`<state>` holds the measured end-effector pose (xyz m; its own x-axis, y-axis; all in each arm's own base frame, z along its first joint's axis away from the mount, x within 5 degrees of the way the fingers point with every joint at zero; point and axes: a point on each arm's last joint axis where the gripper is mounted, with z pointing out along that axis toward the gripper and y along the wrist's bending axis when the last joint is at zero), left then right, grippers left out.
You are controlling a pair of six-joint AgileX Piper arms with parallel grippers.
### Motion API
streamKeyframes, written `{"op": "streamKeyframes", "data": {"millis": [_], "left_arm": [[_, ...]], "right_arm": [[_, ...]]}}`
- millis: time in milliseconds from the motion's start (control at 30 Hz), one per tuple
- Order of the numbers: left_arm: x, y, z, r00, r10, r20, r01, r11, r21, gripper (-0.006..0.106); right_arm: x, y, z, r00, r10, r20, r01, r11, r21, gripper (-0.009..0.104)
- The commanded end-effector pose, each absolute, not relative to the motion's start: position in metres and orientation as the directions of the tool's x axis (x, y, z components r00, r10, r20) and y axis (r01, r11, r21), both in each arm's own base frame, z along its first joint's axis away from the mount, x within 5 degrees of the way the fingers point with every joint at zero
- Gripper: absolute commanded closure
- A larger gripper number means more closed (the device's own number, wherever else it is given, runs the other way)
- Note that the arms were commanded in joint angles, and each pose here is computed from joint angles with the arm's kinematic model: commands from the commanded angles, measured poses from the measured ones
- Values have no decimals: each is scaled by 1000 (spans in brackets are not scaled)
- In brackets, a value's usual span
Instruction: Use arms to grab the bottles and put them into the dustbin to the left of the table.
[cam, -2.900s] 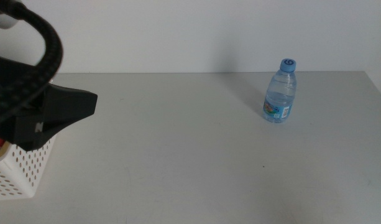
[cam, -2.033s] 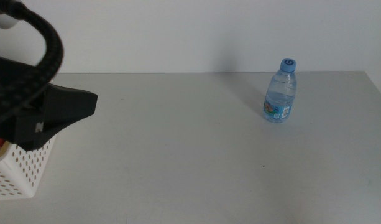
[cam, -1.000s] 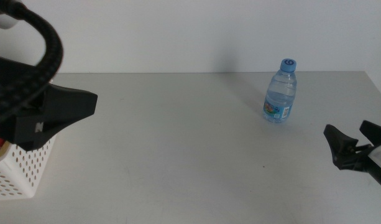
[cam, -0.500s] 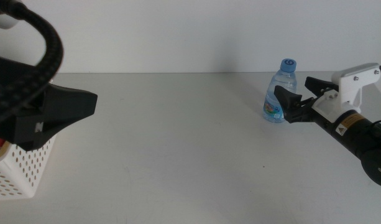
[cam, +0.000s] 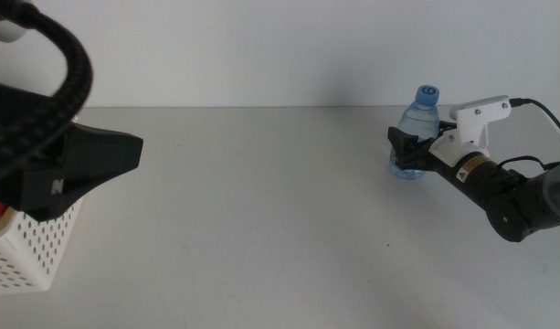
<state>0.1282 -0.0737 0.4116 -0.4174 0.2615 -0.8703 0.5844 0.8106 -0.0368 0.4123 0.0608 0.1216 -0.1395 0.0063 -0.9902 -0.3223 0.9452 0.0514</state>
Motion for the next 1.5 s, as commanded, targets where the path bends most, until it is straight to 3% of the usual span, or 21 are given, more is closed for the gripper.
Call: {"op": "streamKeyframes", "data": {"millis": [0,33,100,133,267,400,567,700,933,1067,1233,1467], "left_arm": [[128,-75,425,-359,206,-910,583,811,-46,7],[128,-75,425,-359,206,-910,583,811,-46,7],[128,-75,425,-359,206,-910,583,811,-46,7],[128,-75,425,-359,206,-910,583,811,-46,7],[128,-75,425,-359,206,-910,583,811,-46,7],[129,-76,424,-362,207,-909,583,811,-47,7],[129,-76,424,-361,206,-909,583,811,-47,7],[129,-76,424,-361,206,-909,583,811,-47,7],[129,-76,424,-361,206,-909,583,811,-47,7],[129,-76,424,-361,206,-909,583,811,-47,7],[129,-76,424,-361,206,-909,583,811,-47,7],[129,-76,424,-361,206,-909,583,811,-47,7]], "right_arm": [[418,61,154,-14,22,-1000,-327,945,25,46],[418,62,155,-17,18,-1000,-331,944,22,57],[416,68,158,-16,9,-1000,-361,932,14,91],[414,72,161,-11,7,-1000,-379,925,10,97],[406,106,186,39,36,-999,-492,870,12,96],[396,159,214,91,79,-993,-650,760,1,96],[380,225,231,81,126,-989,-779,627,16,96],[370,265,223,57,100,-993,-821,571,11,96],[357,296,196,1,81,-997,-854,519,41,96],[353,304,188,0,51,-999,-855,518,26,93],[353,304,184,-19,8,-1000,-849,528,20,79],[350,300,185,-54,-44,-998,-837,548,21,35]]}}
